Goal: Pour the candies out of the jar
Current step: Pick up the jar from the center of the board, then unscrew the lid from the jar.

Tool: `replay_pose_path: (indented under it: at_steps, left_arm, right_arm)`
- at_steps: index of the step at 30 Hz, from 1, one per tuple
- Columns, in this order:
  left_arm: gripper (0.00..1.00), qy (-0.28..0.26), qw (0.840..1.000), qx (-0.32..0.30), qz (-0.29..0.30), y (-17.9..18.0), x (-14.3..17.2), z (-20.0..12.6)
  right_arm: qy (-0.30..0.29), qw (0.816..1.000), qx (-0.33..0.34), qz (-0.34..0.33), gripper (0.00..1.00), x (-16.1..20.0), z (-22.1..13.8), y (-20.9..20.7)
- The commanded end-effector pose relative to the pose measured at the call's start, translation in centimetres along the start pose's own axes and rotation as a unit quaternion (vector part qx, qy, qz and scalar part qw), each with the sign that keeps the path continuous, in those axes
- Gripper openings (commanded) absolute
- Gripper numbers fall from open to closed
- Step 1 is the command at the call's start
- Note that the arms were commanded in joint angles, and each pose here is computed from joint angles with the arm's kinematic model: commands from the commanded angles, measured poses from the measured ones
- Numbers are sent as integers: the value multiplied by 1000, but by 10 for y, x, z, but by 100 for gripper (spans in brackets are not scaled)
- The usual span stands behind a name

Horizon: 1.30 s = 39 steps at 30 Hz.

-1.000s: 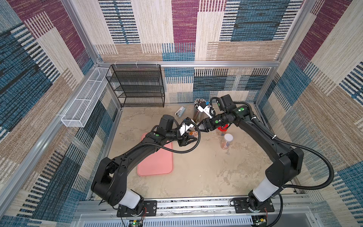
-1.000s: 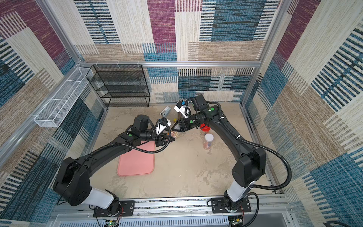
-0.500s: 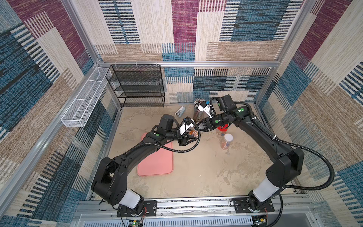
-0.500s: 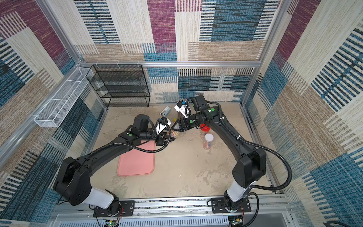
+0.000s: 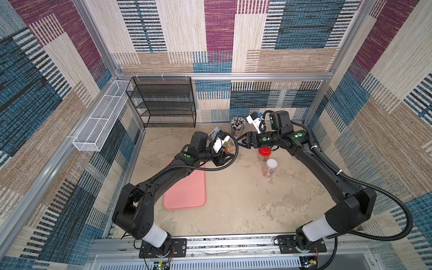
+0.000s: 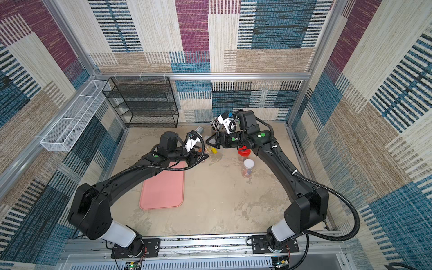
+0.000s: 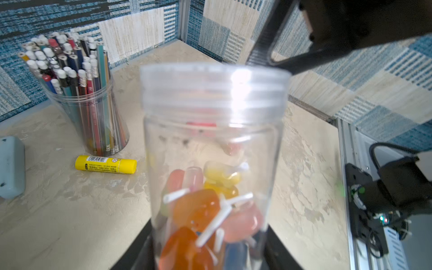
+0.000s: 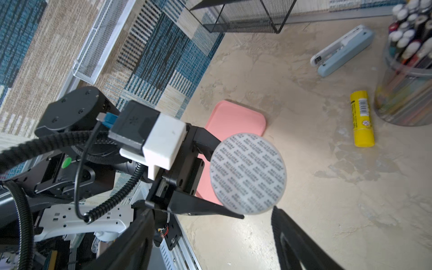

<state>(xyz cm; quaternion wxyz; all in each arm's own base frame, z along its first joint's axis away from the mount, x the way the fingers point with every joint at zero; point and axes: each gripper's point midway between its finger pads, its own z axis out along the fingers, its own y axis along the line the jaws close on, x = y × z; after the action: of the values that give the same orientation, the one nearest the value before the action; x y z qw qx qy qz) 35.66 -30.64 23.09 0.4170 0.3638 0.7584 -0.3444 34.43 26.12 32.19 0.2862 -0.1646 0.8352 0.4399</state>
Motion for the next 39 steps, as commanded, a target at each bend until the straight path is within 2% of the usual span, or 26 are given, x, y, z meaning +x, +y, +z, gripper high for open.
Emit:
replay_pose_path:
  at_steps: [1, 5, 13, 22, 31, 39]
  left_arm:
    - [0, 12, 998, -15, -61, 9, -5, 4]
    - [0, 2, 997, -18, -72, 13, -9, 8]
    - [0, -23, 997, -63, -40, 20, -16, -2]
    - [0, -48, 999, -4, 1, -5, -17, -6]
    - [0, -43, 998, -5, 45, -12, -19, -11]
    - [0, -33, 998, -15, 47, -12, -15, -11]
  right_arm:
    - [-63, 998, 20, 20, 79, -28, -5, -1]
    - [-95, 994, 51, 37, 79, -37, -9, -11]
    - [-115, 990, 56, 54, 77, -40, -3, -21]
    - [-104, 992, 50, 52, 76, -33, 14, -20]
    - [-97, 992, 60, 59, 73, -24, 28, -21]
    - [-99, 991, 68, 54, 63, -25, 38, -16]
